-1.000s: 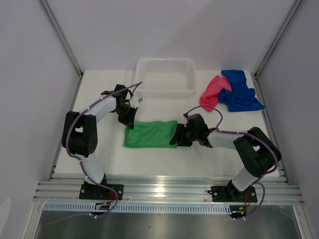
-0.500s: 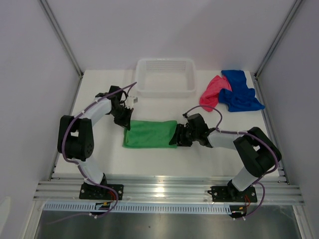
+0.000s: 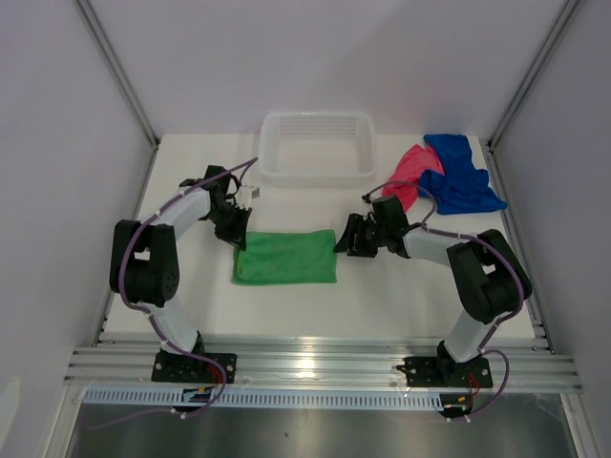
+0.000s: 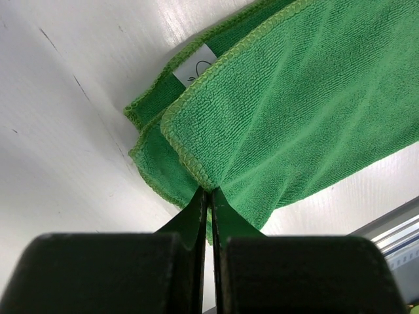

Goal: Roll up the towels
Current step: Fold the towel

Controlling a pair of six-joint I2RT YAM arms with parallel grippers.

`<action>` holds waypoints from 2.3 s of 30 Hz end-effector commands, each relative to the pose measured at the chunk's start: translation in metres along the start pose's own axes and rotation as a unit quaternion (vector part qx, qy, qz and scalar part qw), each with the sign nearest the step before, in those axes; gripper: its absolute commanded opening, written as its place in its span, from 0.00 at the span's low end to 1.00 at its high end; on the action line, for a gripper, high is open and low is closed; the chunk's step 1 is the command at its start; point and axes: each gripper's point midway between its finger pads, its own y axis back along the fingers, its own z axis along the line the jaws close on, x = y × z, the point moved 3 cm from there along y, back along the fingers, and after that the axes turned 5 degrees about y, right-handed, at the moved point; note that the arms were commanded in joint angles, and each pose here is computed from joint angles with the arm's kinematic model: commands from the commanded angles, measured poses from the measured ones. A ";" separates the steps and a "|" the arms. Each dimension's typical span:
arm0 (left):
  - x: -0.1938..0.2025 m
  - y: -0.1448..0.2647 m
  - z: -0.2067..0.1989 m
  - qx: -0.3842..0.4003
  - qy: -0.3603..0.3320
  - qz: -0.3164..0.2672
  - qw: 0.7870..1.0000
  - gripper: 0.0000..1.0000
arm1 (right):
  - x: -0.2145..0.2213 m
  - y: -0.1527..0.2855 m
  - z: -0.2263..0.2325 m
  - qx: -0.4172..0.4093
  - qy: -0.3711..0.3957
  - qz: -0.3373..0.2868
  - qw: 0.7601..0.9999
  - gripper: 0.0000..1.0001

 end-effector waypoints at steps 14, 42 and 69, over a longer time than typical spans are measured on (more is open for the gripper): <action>-0.004 0.036 -0.012 0.006 -0.021 -0.027 0.999 0.01 | -0.014 -0.035 -0.007 -0.077 -0.027 -0.047 0.996 0.47; 0.018 -0.011 0.049 -0.053 0.025 0.062 0.996 0.01 | -0.031 -0.062 0.018 -0.125 -0.002 -0.025 0.992 0.50; 0.000 0.009 0.051 -0.062 0.011 0.027 0.998 0.01 | -0.014 -0.033 0.022 -0.107 -0.018 -0.047 0.993 0.02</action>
